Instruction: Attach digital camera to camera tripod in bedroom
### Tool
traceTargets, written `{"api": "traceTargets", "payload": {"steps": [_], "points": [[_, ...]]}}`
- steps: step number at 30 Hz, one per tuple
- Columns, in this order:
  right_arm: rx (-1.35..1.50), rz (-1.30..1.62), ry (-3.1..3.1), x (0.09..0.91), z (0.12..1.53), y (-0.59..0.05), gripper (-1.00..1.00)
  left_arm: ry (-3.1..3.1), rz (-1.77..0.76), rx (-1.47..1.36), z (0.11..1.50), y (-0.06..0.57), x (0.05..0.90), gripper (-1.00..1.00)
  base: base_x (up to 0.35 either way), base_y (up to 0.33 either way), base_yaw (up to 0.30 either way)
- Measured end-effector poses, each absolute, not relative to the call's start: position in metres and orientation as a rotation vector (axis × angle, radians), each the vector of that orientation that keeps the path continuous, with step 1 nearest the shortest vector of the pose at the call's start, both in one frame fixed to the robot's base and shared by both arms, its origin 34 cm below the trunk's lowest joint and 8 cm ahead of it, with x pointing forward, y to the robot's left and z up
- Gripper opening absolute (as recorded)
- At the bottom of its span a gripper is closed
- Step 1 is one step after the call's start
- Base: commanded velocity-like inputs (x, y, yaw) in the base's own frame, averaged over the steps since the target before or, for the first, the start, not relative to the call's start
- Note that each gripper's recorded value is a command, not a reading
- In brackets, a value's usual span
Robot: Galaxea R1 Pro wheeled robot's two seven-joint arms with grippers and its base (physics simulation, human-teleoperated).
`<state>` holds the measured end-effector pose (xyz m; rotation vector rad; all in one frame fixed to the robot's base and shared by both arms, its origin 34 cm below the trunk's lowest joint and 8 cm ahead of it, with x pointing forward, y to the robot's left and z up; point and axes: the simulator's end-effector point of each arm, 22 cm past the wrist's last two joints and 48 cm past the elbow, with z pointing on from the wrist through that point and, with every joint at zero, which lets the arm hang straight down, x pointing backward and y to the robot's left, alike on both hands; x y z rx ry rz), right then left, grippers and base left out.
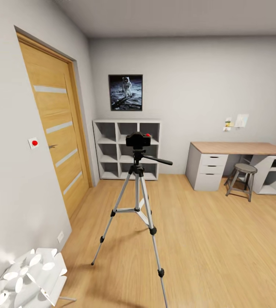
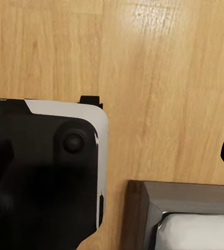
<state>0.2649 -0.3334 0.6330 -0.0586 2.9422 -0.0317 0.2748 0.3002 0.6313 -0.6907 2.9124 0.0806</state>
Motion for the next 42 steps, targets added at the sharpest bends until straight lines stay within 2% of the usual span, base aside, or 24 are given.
{"api": "traceTargets", "payload": {"steps": [42], "points": [[-0.054, -0.033, 2.878, 0.288, 0.644, -0.333, 1.0, 2.838, 0.061, -0.665, 0.644, 0.303, 0.305, 1.0, 0.0, 0.0, 0.0]]}}
